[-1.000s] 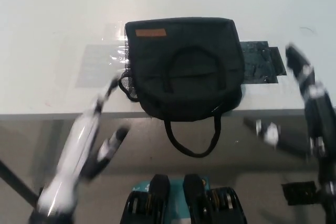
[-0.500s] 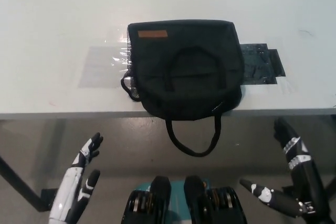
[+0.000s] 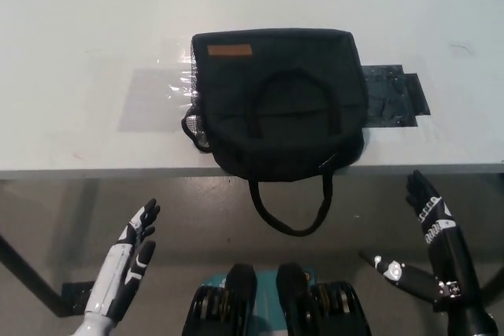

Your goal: A soft travel bag is kept infront of the robot in the middle of the desk and the robot uses both its hands to press it to reduce its size

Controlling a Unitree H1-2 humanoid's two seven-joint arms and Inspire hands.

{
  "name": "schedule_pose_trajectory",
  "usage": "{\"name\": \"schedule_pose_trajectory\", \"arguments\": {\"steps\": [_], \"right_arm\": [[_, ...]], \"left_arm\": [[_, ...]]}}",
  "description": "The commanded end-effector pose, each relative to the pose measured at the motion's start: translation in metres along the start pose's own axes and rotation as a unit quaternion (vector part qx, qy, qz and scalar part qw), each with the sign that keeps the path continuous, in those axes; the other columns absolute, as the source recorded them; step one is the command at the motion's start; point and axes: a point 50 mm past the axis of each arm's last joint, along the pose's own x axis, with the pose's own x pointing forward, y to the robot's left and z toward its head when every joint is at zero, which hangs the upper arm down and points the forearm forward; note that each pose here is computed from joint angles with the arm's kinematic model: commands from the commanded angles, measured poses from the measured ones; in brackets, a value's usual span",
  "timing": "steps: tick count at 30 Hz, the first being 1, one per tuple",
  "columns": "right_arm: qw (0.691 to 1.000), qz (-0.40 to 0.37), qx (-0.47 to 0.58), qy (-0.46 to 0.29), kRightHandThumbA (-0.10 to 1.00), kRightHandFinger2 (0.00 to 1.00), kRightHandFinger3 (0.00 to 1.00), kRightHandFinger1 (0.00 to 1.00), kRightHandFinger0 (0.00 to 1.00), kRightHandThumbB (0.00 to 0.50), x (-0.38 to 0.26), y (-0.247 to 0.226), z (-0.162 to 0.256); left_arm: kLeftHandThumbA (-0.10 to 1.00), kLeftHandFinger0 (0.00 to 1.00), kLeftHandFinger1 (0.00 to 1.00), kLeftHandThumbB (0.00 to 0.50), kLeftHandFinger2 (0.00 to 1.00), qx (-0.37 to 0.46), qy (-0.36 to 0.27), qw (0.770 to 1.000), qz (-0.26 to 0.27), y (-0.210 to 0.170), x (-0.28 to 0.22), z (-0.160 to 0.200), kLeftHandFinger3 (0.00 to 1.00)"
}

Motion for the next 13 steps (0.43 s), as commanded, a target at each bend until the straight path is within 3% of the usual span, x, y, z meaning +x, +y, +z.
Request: {"name": "schedule_pose_trajectory", "arguments": {"steps": [1, 13], "right_arm": [[0.999, -0.001, 0.007, -0.039, 1.0, 1.0, 1.0, 1.0, 1.0, 0.096, 0.0052, -0.0025, 0.0092], [0.999, 0.01, -0.015, -0.038, 1.0, 1.0, 1.0, 1.0, 1.0, 0.079, 0.0065, -0.0043, 0.0063]], "left_arm": [[1.0, 1.0, 1.0, 0.092, 1.0, -0.009, -0.03, 0.999, -0.006, 0.0046, 0.0048, 0.0091, 1.0], [1.0, 1.0, 1.0, 0.06, 1.0, -0.004, -0.028, 1.0, -0.01, 0.0051, 0.005, 0.0112, 1.0]]}}
